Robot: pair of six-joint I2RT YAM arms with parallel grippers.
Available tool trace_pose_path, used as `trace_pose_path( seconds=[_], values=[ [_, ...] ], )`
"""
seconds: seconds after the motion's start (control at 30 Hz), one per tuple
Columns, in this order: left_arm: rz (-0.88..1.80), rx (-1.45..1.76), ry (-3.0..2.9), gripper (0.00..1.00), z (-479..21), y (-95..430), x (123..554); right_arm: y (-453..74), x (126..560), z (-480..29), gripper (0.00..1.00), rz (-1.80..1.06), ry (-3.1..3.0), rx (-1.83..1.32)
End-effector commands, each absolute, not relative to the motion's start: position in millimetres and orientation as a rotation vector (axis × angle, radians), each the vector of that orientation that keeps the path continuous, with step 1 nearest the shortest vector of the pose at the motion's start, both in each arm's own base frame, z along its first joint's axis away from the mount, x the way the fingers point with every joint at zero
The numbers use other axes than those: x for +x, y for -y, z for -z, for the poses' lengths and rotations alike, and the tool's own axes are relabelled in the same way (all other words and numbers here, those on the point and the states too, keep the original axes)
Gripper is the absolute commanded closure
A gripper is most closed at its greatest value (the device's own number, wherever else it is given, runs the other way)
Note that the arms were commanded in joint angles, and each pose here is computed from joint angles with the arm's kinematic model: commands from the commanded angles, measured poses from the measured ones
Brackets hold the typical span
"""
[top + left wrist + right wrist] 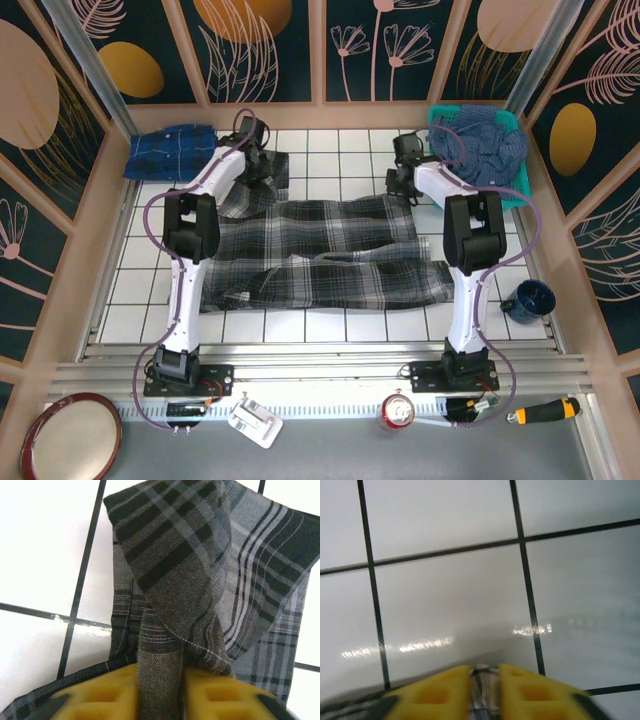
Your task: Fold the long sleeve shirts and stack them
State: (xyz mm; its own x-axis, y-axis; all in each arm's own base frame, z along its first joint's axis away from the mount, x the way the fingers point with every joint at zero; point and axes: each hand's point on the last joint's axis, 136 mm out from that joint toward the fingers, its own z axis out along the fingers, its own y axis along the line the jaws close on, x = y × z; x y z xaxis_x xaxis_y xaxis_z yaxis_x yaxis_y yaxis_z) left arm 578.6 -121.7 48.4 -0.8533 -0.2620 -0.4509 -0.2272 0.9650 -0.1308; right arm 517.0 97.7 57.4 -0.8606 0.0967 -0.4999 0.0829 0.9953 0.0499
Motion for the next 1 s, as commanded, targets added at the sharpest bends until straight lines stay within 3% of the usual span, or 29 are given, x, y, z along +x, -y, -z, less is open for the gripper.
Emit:
trace_pose_path(
  seconds=[0.0, 0.03, 0.23, 0.5, 0.83, 0.97],
  values=[
    [0.107, -0.300, -2.602, 0.91, -88.2, 120.4, 577.0, -95.7, 522.8, -70.0, 0.95, -0.031, -2.607, 0.116],
    [0.116, -0.294, -2.581, 1.00, -101.0, 120.2, 578.0, -96.4, 522.7, -74.5, 1.00, -0.035, -2.602, 0.112],
    [0.155, -0.286, -2.479, 1.00, -164.5, 118.6, 573.6, -95.8, 516.2, -124.5, 1.00, -0.080, -2.513, 0.118],
    [0.161, -0.290, -2.432, 1.00, -199.0, 114.0, 562.8, -73.8, 493.0, -192.3, 1.00, -0.126, -2.376, 0.166],
    [0.155, -0.318, -2.380, 1.00, -224.6, 103.4, 547.7, -68.2, 478.4, -223.1, 1.00, -0.226, -2.277, 0.158],
    [0.122, -0.342, -2.402, 1.00, -210.8, 96.5, 540.2, -68.2, 481.6, -199.0, 1.00, -0.237, -2.320, 0.168]
  ],
)
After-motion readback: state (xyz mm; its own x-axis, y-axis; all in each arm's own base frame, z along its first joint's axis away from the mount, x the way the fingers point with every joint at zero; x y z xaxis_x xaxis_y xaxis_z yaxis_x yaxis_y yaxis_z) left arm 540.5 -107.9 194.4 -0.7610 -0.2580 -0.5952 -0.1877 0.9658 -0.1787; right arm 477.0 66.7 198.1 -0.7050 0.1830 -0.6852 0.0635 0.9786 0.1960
